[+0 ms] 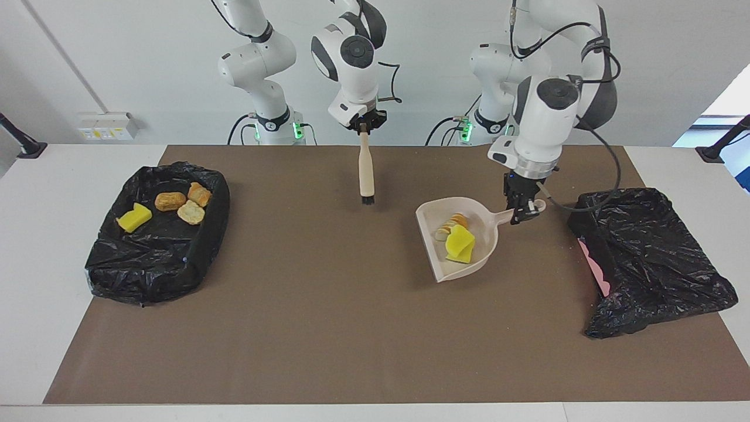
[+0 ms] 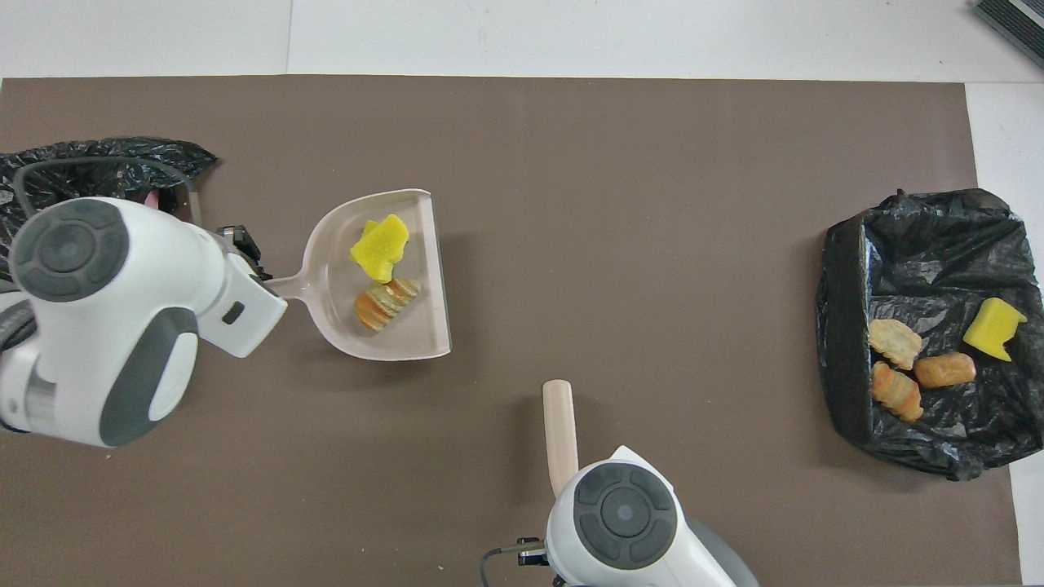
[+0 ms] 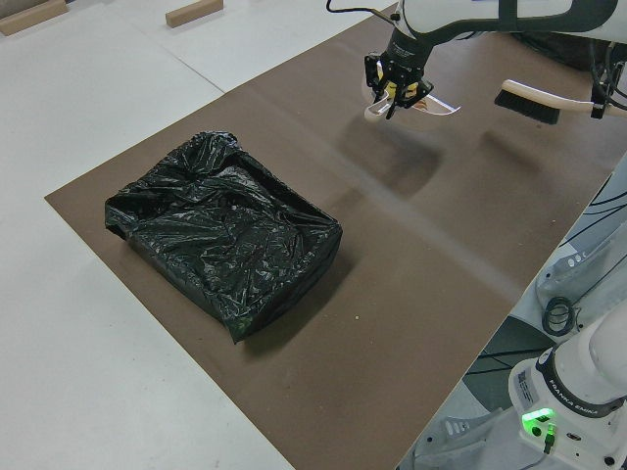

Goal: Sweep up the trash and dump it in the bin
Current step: 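Carry the loaded dustpan to the black bag with the left gripper, then tip the dustpan into the black bag with the left gripper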

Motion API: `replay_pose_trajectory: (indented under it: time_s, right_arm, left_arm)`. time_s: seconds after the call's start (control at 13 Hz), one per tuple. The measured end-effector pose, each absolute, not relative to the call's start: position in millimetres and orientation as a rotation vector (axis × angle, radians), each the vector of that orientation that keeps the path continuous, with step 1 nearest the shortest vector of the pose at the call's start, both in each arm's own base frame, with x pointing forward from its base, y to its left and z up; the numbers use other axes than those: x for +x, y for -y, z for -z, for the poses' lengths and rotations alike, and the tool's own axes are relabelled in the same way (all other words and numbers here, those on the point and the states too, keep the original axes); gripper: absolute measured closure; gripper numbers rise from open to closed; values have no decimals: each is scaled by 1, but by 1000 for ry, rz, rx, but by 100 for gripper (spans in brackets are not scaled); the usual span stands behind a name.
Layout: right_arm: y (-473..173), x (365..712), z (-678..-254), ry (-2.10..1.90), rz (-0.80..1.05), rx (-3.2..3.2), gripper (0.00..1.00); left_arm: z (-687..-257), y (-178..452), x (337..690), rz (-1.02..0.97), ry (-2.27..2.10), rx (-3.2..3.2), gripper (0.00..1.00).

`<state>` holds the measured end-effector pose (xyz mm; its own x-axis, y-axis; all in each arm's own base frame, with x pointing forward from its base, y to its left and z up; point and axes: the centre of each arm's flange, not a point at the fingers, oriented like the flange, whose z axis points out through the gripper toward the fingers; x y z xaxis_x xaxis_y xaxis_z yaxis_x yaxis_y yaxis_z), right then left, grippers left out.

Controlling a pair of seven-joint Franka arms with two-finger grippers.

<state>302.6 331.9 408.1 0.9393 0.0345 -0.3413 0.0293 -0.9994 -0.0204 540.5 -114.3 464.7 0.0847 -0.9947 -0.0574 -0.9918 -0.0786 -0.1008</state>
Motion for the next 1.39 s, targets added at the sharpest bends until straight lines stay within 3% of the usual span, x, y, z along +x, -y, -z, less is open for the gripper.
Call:
replay_pose_trajectory:
  time_s: [0.39,0.69,1.08,1.39]
  right_arm:
    - [-332,271,-359,48,-524,-3111,74]
    - [-343,243,-336,67,-449,-3117,74]
    - [-342,241,-328,56,-452,-3123,71]
    - [-344,267,-337,-4,-414,-3098,21]
  left_arm:
    - [-484,-38,549,26,-1833,-2398,69]
    - [-494,-156,532,38,-1564,-2569,69]
    - [-520,-259,509,53,-1321,-2640,69]
    - [-535,-304,505,-85,-1392,-2492,69]
